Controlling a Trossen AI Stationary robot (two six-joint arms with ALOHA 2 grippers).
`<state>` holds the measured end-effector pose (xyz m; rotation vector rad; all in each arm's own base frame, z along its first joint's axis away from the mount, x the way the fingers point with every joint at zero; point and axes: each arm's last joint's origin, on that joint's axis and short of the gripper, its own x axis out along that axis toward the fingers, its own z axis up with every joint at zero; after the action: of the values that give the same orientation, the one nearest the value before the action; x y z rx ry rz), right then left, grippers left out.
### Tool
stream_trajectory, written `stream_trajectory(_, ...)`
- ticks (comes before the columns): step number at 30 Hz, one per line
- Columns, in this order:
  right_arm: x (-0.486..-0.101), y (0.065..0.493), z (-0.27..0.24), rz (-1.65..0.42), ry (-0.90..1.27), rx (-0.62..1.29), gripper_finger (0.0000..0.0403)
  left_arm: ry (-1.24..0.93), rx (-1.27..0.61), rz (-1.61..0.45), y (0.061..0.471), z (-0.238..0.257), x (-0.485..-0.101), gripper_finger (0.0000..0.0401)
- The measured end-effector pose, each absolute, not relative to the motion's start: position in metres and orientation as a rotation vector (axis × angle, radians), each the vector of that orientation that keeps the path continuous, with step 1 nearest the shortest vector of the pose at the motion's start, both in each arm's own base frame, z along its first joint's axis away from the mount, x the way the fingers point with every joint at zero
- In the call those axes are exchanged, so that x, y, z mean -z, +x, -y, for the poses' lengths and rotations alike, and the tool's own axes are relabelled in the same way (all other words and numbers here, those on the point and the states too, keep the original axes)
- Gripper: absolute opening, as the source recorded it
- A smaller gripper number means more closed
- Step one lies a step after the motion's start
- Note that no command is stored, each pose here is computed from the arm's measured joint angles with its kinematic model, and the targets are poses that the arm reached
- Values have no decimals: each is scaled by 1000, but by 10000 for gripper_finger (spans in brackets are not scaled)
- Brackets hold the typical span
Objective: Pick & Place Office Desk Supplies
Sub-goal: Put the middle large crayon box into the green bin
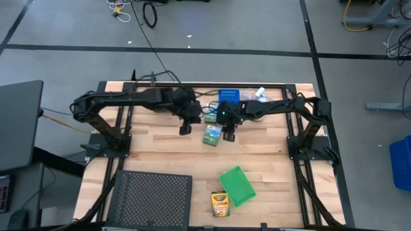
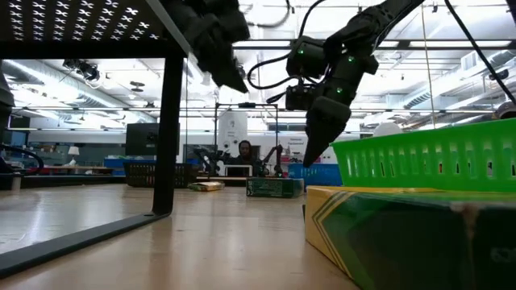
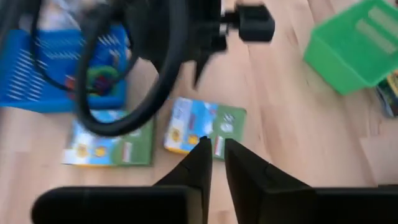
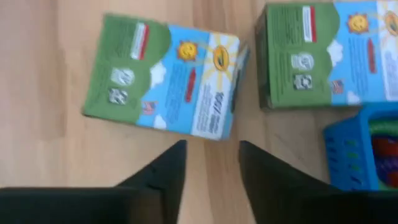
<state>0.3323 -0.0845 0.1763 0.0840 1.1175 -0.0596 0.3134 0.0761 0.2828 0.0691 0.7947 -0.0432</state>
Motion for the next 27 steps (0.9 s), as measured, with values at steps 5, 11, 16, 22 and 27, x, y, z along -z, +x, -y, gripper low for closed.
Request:
stream_trajectory(5,-179,331,101,-1046,181,13,213,81,-3,-710,299,-80,-306,84)
stream_trajectory(11,-169,334,111,-1026,252,-31,216,92,-29,-662,287,-84,-320,122)
stream_trajectory(16,-147,336,111,-1102,284,-44,203,82,-79,-623,273,-94,-332,149)
stream_trajectory(22,-141,339,112,-1084,300,-81,201,62,-97,-599,265,-96,-339,165)
stream_trajectory(27,-143,339,114,-1072,297,-76,201,59,-95,-607,265,-96,-338,166)
